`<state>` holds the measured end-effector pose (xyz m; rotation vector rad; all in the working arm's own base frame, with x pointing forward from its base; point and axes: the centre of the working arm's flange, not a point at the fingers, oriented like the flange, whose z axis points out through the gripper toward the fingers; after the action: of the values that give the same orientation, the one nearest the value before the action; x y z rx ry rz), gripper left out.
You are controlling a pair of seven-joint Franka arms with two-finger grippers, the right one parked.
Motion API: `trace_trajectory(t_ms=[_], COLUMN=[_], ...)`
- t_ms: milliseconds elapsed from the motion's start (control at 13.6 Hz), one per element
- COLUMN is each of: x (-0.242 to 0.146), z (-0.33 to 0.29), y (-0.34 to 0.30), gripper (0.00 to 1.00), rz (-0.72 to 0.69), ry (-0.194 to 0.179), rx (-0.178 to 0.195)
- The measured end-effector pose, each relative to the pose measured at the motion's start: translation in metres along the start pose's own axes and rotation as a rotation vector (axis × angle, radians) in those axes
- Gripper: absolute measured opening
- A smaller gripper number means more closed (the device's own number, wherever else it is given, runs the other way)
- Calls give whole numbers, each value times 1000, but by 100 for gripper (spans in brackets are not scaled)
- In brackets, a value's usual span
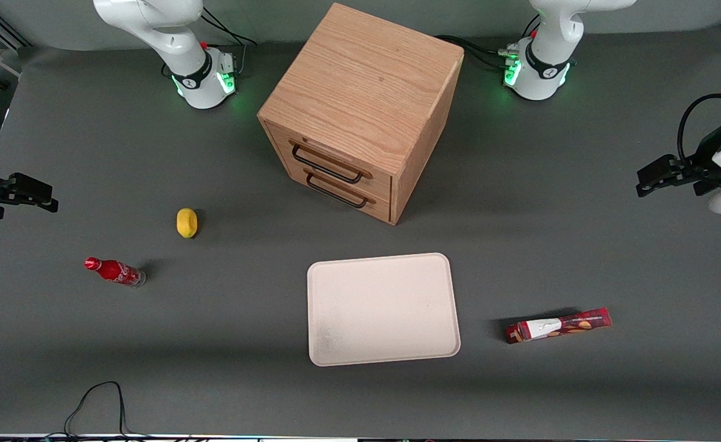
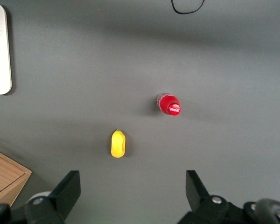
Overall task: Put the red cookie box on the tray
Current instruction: 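Move the left gripper down over the red shortbread box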
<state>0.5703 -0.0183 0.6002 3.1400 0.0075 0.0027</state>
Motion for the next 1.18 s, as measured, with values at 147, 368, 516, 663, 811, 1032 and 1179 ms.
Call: trace_trajectory(t_ms=[147,368,516,663,811,1032,1179], x=[0,0,1,6,24,71,101], z=[1,1,3,9,18,40,60], y=[1,2,2,2,4,29,52], gripper=[100,100,100,100,100,100,100], rz=[2,3,3,3,-13,-33,-42], ry=[-1,-2,-5,-11,-1,8,11], rx=[0,0,0,0,-2,-6,-9])
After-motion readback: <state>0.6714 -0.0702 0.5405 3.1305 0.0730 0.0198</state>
